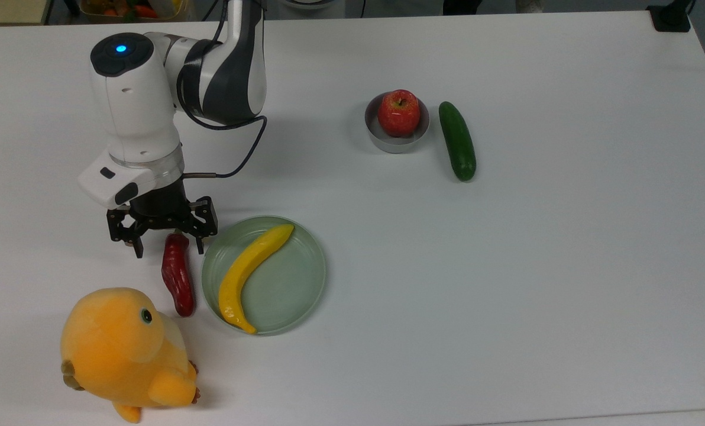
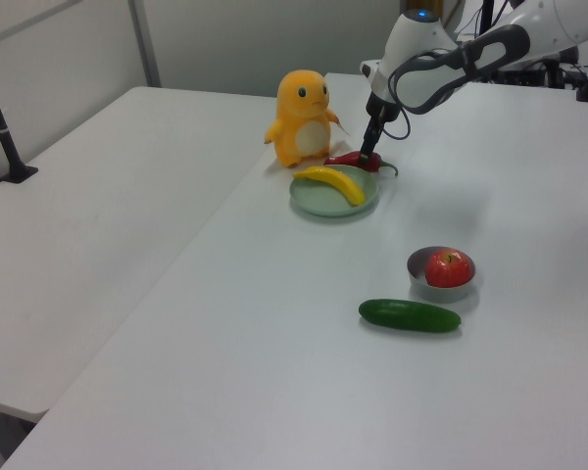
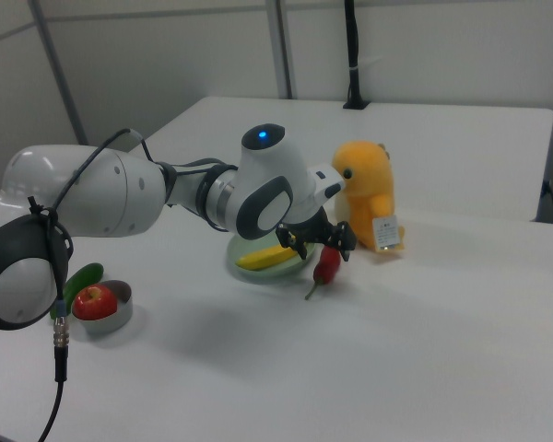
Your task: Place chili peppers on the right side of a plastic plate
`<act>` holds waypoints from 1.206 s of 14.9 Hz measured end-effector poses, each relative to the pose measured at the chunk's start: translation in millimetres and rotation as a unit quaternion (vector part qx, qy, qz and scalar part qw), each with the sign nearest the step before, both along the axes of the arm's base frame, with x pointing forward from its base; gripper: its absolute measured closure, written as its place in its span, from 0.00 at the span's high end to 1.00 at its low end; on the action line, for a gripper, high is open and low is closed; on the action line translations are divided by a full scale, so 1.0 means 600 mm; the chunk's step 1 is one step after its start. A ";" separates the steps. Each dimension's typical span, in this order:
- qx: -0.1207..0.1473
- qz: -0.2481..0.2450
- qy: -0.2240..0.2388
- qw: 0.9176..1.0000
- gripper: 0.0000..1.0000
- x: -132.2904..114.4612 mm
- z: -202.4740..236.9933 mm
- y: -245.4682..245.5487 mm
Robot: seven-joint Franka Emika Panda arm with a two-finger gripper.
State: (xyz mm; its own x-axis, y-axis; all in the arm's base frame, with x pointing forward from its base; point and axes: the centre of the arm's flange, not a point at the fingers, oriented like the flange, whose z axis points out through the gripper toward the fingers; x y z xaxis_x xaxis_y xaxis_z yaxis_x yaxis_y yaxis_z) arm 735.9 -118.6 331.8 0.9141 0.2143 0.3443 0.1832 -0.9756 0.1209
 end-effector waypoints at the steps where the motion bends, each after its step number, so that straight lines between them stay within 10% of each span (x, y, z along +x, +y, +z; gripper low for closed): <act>1: -0.001 0.000 -0.005 1.000 1.00 0.002 0.009 0.000; 9: 0.010 -0.008 -0.007 1.000 1.00 -0.041 0.205 0.003; 18: 0.080 -0.158 0.090 0.980 1.00 -0.260 0.504 -0.009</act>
